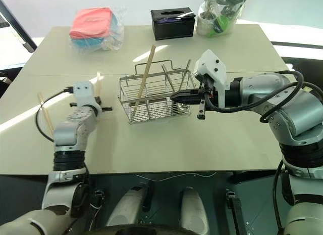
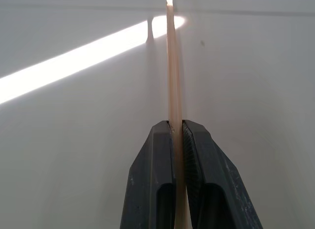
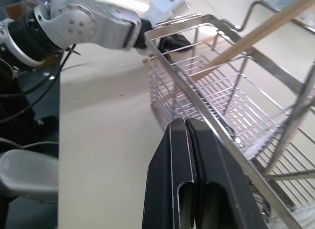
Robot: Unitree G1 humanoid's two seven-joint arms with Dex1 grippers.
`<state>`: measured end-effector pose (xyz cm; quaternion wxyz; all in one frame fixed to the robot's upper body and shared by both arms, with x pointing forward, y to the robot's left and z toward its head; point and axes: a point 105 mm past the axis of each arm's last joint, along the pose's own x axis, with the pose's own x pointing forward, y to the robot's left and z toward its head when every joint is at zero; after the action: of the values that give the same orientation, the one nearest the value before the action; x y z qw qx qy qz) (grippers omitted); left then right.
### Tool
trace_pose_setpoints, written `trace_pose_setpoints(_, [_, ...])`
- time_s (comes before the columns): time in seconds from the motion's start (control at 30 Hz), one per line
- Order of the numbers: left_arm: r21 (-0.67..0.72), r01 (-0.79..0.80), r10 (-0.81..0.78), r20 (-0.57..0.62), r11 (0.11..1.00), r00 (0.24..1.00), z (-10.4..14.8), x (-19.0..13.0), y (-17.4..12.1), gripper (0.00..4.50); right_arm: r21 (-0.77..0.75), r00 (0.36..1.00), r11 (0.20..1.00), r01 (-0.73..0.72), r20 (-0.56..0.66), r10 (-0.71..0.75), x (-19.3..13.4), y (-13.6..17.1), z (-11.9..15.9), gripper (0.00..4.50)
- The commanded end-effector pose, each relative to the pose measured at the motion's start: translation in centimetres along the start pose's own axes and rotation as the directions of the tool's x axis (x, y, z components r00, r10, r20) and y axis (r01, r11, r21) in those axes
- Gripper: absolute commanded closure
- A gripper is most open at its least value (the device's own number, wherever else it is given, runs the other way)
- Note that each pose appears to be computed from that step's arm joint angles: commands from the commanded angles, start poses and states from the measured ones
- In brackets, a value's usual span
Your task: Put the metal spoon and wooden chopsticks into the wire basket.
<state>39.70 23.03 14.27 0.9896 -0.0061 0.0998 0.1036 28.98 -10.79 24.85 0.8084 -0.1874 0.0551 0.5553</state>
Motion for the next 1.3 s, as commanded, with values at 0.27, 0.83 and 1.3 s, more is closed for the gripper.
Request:
trace_pose_setpoints(0.27, [0.204,0.489,-0.507,0.584,0.848,0.634,16.2,-5.1,-2.3,4.47,-0.045,0.988,0.991,0.128,0.098,-0.123,-1.0,-0.8,1.9,4.50])
trace_pose_setpoints(0.83, [0.157,0.919,-0.673,0.726,0.361,0.141,16.7,-10.3,-10.8,4.47,-0.021,0.968,0.976,0.217,0.136,-0.212,-1.0,-0.9,1.3,4.50])
trace_pose_setpoints(1.3, [0.096,0.938,-0.676,0.718,0.334,0.167,11.5,-9.6,-11.9,4.47,-0.015,0.965,0.975,0.222,0.150,-0.217,-0.7,-1.5,1.4,4.50])
